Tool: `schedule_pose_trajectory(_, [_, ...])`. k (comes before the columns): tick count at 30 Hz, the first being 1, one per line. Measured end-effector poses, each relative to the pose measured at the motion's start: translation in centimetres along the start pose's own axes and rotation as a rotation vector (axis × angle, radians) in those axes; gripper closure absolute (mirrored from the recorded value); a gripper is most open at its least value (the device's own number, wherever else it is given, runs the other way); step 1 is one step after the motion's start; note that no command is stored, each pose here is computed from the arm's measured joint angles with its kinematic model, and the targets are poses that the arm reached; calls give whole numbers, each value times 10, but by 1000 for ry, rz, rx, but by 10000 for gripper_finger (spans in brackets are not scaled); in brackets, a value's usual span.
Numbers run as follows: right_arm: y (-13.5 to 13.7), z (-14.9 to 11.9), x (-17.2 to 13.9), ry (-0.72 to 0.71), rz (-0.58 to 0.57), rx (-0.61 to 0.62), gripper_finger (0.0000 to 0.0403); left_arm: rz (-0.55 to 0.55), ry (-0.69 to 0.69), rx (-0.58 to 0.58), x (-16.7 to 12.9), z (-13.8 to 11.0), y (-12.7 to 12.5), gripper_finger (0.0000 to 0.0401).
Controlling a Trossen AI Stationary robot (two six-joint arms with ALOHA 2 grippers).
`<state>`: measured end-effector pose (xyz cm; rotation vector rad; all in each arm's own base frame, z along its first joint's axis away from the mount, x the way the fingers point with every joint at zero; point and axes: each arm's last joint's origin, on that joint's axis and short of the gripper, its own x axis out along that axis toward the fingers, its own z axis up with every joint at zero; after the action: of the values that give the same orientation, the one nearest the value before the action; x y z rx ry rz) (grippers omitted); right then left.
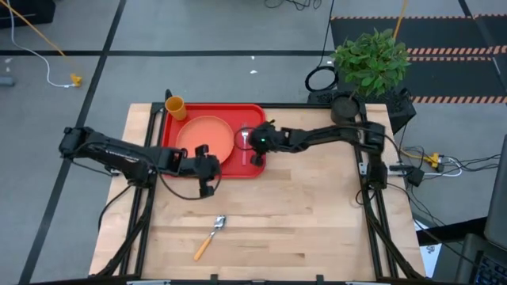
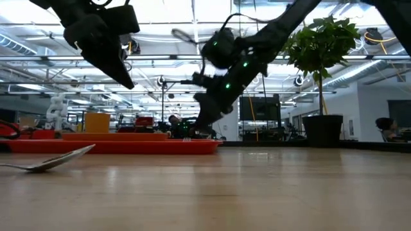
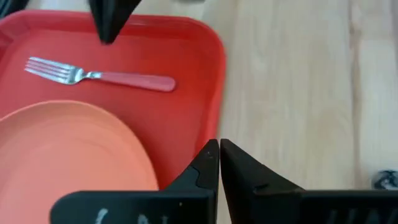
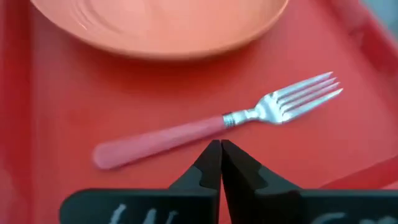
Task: Pick and place plate/cup/fork/spoon on tray
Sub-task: Adjust the pink fork on the red serving tray
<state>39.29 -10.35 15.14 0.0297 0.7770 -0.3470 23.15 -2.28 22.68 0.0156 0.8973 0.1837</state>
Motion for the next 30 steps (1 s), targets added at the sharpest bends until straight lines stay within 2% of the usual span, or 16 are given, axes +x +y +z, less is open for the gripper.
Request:
schedule_pose_trajectory(9, [0,-4,38,55,9,6,400,-38,-12,6,-3,-1,-13,397])
schedule_pose_trajectory(13, [1,-4,46,49,11,6,399,-52,-25,12,-3,-1,-16,387])
schedule_pose_trajectory(23, [0,-4,47,47,-39,-19,399,-60,-61,13,-4,3,-17,397])
schedule_pose_trajectory(30, [-4,-3,46,41,-77,-39,399,-67,-94,9,-4,6,-18,379])
